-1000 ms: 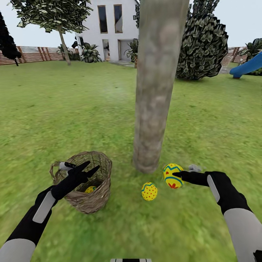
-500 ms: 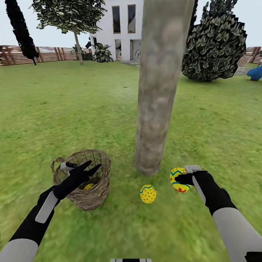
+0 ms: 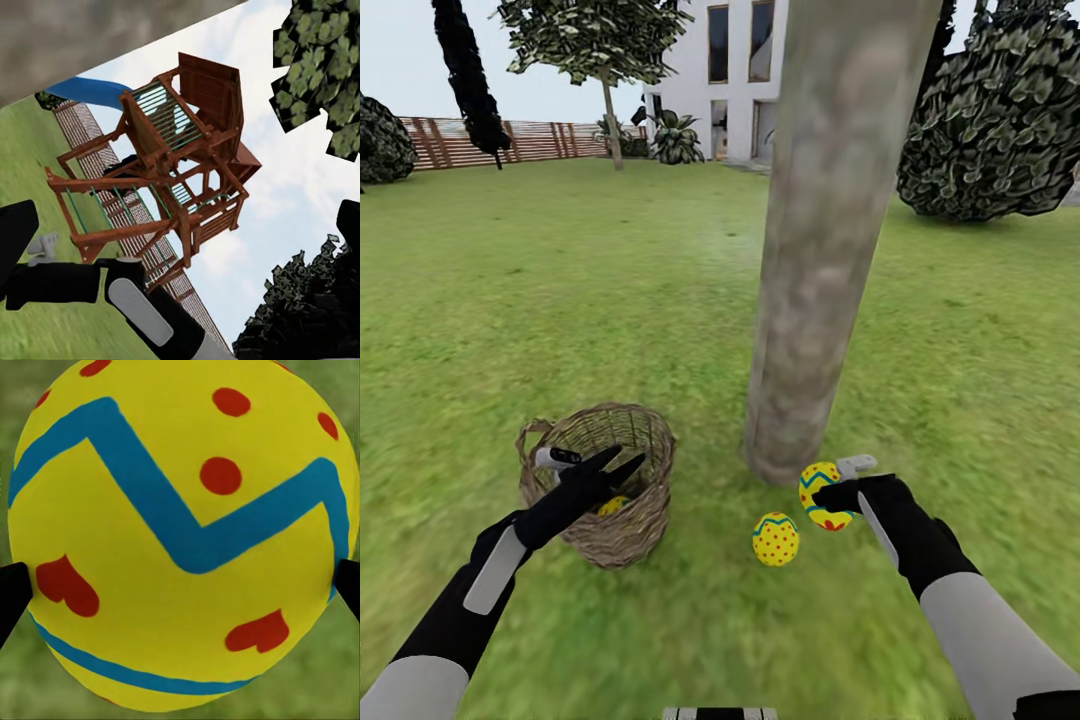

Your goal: Take the three Easter eggs out of the wicker basket on the lawn in the garden, then place them on the lawn next to a single tree (choose any tree) so that all three eggs are next to the same tree and none are left in the basket.

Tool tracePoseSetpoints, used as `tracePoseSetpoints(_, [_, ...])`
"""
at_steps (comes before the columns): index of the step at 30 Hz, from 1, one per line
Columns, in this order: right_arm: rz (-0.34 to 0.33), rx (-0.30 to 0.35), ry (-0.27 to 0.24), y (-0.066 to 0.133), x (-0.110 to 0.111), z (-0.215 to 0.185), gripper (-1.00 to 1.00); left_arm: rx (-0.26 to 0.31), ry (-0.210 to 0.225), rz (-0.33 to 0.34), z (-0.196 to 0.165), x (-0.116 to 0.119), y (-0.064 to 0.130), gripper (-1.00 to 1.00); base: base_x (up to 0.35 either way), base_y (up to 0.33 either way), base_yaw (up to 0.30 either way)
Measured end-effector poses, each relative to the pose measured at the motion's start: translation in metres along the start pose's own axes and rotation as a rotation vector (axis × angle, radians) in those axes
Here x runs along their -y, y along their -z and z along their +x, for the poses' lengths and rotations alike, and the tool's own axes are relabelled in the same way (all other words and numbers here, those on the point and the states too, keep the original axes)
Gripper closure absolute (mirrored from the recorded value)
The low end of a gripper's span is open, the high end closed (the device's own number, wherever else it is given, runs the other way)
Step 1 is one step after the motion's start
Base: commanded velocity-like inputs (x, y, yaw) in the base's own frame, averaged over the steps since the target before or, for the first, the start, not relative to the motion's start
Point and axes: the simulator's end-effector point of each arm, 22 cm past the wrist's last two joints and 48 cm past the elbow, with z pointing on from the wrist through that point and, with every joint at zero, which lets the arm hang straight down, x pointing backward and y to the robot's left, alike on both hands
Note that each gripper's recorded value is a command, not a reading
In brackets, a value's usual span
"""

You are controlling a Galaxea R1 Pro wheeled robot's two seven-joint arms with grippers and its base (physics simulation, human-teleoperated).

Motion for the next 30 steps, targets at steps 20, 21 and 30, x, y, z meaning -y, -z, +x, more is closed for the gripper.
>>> tracePoseSetpoints(20, [0.068, -0.034, -0.006, -0.038, 0.014, 0.029, 1.0, -0.014, 0.157, -0.078, 0.06, -0.065, -0.037, -1.0, 0.0, 0.0, 0.0])
tracePoseSetpoints(21, [0.066, -0.038, -0.007, -0.039, 0.014, 0.031, 1.0, -0.011, 0.166, -0.077, 0.062, -0.067, -0.039, -1.0, 0.0, 0.0, 0.0])
tracePoseSetpoints(30, [0.06, -0.074, -0.007, -0.056, 0.011, 0.05, 1.0, -0.067, 0.233, -0.159, 0.117, -0.102, -0.071, -1.0, 0.0, 0.0, 0.0])
